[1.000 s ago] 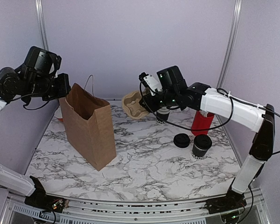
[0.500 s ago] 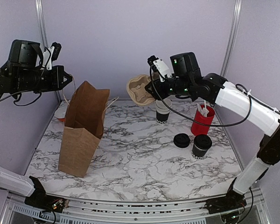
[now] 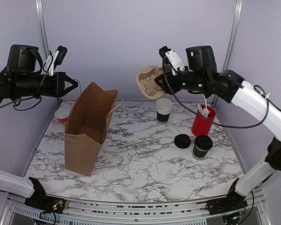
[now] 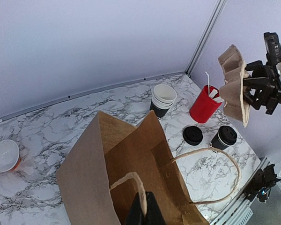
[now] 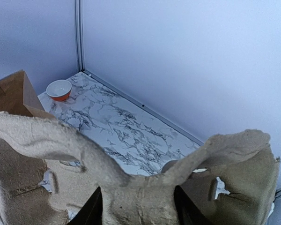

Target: Pack the takeout coffee

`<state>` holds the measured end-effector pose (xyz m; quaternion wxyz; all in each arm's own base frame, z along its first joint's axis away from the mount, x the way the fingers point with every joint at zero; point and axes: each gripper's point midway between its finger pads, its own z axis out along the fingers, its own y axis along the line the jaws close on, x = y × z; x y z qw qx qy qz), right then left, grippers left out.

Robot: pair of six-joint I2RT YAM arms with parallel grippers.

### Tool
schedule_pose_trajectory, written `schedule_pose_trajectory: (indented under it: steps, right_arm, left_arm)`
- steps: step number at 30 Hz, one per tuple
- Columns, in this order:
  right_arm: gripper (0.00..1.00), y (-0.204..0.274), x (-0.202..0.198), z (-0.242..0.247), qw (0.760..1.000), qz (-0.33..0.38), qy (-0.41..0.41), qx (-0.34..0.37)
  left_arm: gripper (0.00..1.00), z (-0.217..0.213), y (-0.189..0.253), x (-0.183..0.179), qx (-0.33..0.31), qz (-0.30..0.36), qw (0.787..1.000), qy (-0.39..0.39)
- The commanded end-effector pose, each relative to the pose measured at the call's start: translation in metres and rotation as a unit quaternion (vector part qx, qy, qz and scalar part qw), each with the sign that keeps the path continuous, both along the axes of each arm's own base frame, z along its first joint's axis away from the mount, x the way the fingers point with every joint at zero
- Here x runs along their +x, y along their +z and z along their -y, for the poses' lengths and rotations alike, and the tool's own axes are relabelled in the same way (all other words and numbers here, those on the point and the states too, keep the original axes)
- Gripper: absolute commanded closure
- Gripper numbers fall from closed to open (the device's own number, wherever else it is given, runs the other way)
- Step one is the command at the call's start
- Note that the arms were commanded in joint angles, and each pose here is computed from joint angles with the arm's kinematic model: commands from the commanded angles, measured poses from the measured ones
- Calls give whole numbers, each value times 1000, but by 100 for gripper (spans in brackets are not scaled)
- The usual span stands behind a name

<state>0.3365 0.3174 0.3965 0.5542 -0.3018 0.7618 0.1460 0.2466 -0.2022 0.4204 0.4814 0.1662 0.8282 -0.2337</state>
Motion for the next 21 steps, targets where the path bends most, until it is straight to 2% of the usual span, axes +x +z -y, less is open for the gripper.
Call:
schedule_pose_trajectory:
  steps: [1, 6, 11, 14, 17, 21]
  right_arm:
    - [57, 58, -10, 22, 997, 61, -21, 30]
    - [56, 63, -12, 24, 997, 67, -19, 30]
    - [56, 63, -13, 22, 997, 66, -14, 31]
    - [56, 76, -13, 22, 996, 74, -12, 42]
    - [56, 75, -13, 21, 997, 71, -11, 39]
    - [56, 70, -11, 23, 997, 68, -20, 33]
  left_arm:
    - [100, 9, 10, -4, -11, 24, 999, -29]
    - [100, 0, 15, -4, 8, 47, 999, -23]
    - [100, -18, 23, -4, 73, 94, 993, -14]
    - [100, -17, 27, -5, 101, 107, 989, -33]
    - [100, -9, 28, -9, 126, 98, 985, -72]
    - [100, 22, -4, -20, 126, 42, 978, -159]
